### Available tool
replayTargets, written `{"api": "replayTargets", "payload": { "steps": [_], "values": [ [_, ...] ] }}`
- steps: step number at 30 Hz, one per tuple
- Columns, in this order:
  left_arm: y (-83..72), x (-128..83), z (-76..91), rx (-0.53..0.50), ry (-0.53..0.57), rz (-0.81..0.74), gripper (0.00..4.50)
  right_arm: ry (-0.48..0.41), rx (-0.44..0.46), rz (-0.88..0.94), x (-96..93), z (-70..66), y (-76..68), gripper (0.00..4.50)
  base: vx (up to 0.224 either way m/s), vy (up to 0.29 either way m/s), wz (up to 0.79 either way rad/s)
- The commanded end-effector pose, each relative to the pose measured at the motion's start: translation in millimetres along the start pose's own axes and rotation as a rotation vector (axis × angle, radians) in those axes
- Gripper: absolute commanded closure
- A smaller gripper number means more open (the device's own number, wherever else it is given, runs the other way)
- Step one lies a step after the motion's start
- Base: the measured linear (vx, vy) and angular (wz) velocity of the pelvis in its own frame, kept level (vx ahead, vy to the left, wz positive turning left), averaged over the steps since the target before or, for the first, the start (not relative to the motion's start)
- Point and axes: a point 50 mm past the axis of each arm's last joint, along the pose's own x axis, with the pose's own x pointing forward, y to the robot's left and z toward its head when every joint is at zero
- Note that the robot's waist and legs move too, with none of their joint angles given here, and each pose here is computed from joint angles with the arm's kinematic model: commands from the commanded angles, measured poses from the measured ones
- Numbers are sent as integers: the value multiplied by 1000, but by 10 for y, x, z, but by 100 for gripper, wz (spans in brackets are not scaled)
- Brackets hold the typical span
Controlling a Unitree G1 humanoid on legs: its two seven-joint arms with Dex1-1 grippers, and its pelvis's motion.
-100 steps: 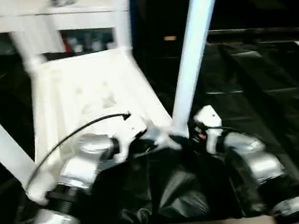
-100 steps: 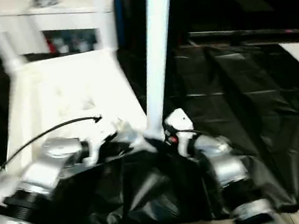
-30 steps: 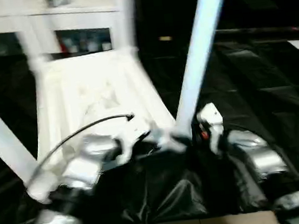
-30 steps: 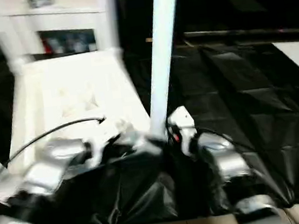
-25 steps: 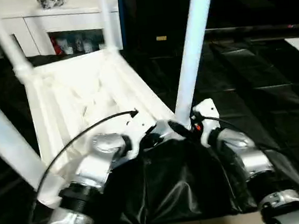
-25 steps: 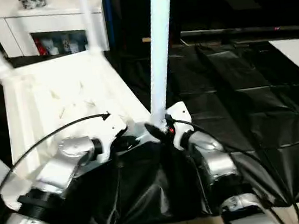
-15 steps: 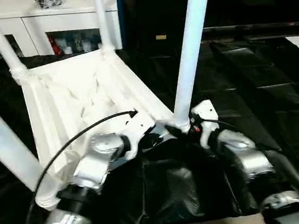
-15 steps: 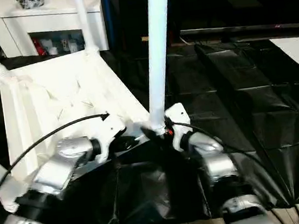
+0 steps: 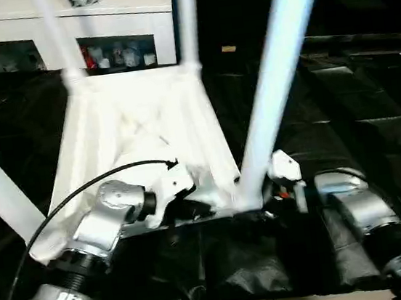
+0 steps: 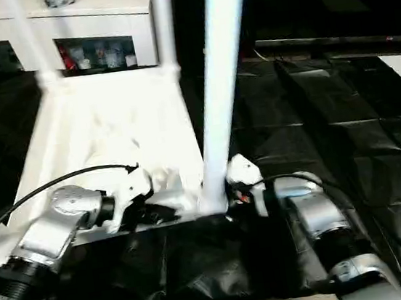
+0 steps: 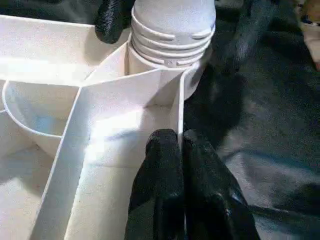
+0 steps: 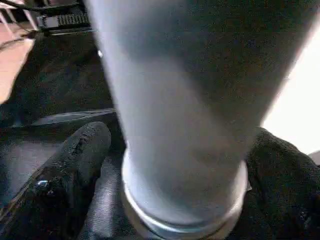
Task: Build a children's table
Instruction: Rotate leg to tighten
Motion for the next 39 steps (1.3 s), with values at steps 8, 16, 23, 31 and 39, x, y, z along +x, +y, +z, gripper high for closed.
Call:
{"api": "replayTargets", "payload": {
  "steps": [8, 16, 23, 31, 39],
  "values": [
    [-7, 35, 107, 54, -25, -117, 450, 14, 19, 78, 25, -18, 57, 90, 0, 0, 0],
    [130, 84, 111, 33, -51, 103, 450, -21, 75, -127, 152, -75, -32, 158, 0, 0, 0],
    [119, 254, 220, -47, -104, 286, 450, -76, 176, -433, 416, -125, -130, 176, 0, 0, 0],
    [119, 522, 424, -86, -150, 409, 450, -128, 184, -607, 716, -47, -76, 177, 0, 0, 0],
    [119, 502, 461, -57, -148, 371, 450, -180, 131, -607, 675, 43, -89, 178, 0, 0, 0]
  ]
}}
